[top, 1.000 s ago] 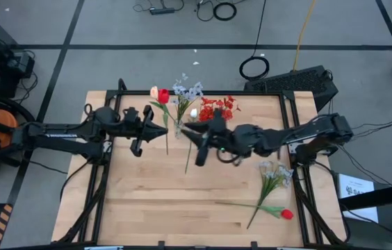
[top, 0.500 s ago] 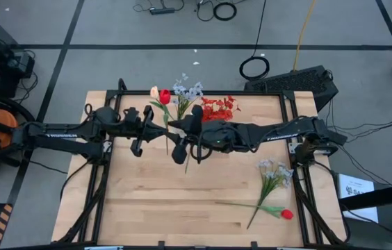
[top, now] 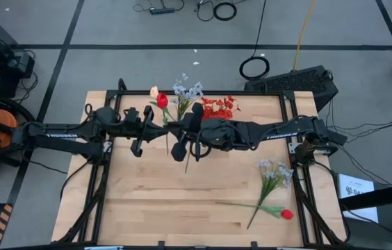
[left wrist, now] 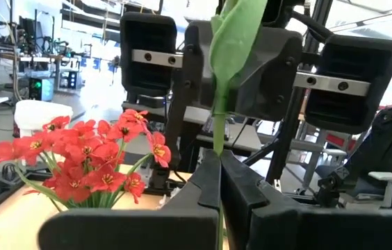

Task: Sort flowers into vase by color
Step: Put the top left red tulip into the blue vase

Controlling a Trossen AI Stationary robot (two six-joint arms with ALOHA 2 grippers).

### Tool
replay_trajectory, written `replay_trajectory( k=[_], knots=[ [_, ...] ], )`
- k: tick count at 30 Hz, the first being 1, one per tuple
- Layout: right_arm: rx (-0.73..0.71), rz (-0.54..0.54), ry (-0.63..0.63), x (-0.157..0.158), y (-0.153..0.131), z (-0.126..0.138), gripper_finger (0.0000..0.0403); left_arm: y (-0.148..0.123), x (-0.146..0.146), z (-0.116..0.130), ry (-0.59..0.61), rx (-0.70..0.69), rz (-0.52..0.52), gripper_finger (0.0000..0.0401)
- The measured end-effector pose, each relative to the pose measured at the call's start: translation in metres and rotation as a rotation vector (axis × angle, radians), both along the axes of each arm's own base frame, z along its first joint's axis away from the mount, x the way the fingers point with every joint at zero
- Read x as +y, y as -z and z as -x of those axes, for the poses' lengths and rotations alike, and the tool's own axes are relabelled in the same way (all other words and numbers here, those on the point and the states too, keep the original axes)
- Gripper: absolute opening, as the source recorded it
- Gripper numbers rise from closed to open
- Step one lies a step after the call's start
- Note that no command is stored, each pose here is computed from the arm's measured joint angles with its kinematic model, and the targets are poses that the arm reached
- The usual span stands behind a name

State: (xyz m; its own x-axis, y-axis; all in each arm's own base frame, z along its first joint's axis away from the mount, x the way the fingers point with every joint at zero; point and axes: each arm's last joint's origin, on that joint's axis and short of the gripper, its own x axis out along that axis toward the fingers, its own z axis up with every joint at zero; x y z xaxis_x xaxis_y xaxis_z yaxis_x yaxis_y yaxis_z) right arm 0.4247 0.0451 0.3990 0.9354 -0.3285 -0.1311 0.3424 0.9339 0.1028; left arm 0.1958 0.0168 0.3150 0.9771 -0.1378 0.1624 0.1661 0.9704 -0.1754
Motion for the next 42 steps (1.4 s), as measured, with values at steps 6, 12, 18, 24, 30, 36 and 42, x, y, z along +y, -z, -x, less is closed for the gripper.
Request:
replay_trajectory(
  k=[6, 12, 18, 24, 30, 36, 42],
  knots=[
    [0.021, 0.004, 0.007, 0.0, 0.002, 0.0, 0.0008, 0.001, 0.001, 0.0, -0.033, 0.013, 0.008, 0.004],
    [0.026, 0.008, 0.024, -0.001, -0.002, 0.005, 0.0003, 0.003, 0.001, -0.001, -0.047, 0.028, 0.012, 0.0101],
    [-0.004, 0.025, 0.122, 0.007, -0.035, 0.042, 0.0001, -0.001, 0.001, 0.004, -0.049, 0.007, 0.007, 0.0137],
    [-0.077, 0.018, 0.151, 0.031, -0.074, 0.095, 0.0001, -0.003, 0.001, 0.011, -0.073, 0.01, -0.066, 0.0141],
    [0.024, 0.019, 0.341, 0.06, -0.069, 0.139, 0.0, 0.0, 0.004, 0.015, -0.11, 0.058, -0.053, 0.0141],
    [0.106, -0.068, 0.465, 0.069, -0.036, 0.16, 0.0, 0.001, 0.004, 0.014, -0.116, 0.067, -0.052, 0.0141],
    [0.157, -0.031, 0.582, 0.066, -0.009, 0.15, 0.0, 0.001, 0.004, 0.014, -0.116, 0.068, -0.052, 0.0141]
  ],
)
